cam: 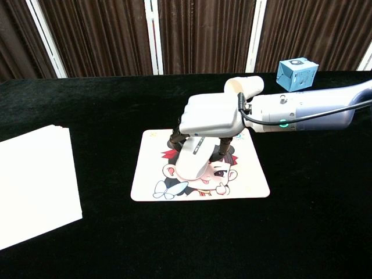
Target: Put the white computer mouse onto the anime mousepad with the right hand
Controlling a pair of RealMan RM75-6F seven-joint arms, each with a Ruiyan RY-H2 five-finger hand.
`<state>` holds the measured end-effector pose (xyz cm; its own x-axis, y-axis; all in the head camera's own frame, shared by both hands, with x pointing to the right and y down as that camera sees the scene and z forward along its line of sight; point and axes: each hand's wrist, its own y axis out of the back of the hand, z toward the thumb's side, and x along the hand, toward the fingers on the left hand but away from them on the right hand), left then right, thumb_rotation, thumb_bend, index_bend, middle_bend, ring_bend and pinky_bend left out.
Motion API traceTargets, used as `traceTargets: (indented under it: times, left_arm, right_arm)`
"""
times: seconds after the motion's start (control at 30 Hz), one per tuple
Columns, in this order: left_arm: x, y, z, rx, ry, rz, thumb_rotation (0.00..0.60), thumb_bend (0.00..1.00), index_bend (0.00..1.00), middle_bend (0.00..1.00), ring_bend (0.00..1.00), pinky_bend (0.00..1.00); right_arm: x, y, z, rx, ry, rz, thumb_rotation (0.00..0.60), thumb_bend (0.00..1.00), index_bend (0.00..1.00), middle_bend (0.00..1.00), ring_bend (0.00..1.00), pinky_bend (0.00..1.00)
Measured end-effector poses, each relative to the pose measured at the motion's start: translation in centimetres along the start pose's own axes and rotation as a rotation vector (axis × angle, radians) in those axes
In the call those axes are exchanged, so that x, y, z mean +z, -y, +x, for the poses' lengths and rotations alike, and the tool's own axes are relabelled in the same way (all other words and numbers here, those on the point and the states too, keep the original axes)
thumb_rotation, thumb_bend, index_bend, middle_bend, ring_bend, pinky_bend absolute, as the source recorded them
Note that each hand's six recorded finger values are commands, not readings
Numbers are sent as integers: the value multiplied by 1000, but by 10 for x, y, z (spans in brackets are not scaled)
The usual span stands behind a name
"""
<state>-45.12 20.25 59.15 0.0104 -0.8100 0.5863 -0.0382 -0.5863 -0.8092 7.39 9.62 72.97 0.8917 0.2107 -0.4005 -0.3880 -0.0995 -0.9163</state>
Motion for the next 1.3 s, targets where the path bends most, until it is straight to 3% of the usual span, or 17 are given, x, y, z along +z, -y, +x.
traceTargets:
  times: [0.4, 0.77, 1.0, 1.3]
  left_arm:
    - [0, 1, 1, -5, -11, 4, 600, 115, 0, 0, 0, 0]
    - [0, 0, 2, 1, -19, 3, 600, 115, 0, 0, 0, 0]
    - [-1, 0, 2, 2, -24, 3, 600, 116, 0, 0, 0, 0]
    - [-1, 0, 2, -2, -25, 6, 600, 115, 0, 0, 0, 0]
  right_arm:
    - [0, 7, -1, 29, -63, 96, 600, 241, 649, 605, 433, 570]
    - [8, 1, -5, -18, -67, 89, 600, 224, 649, 596, 418, 497]
    - [8, 2, -6, -23, -51, 113, 600, 179, 573, 486, 307, 332]
    - [4, 3, -5, -26, -21, 139, 600, 169, 369, 281, 90, 69]
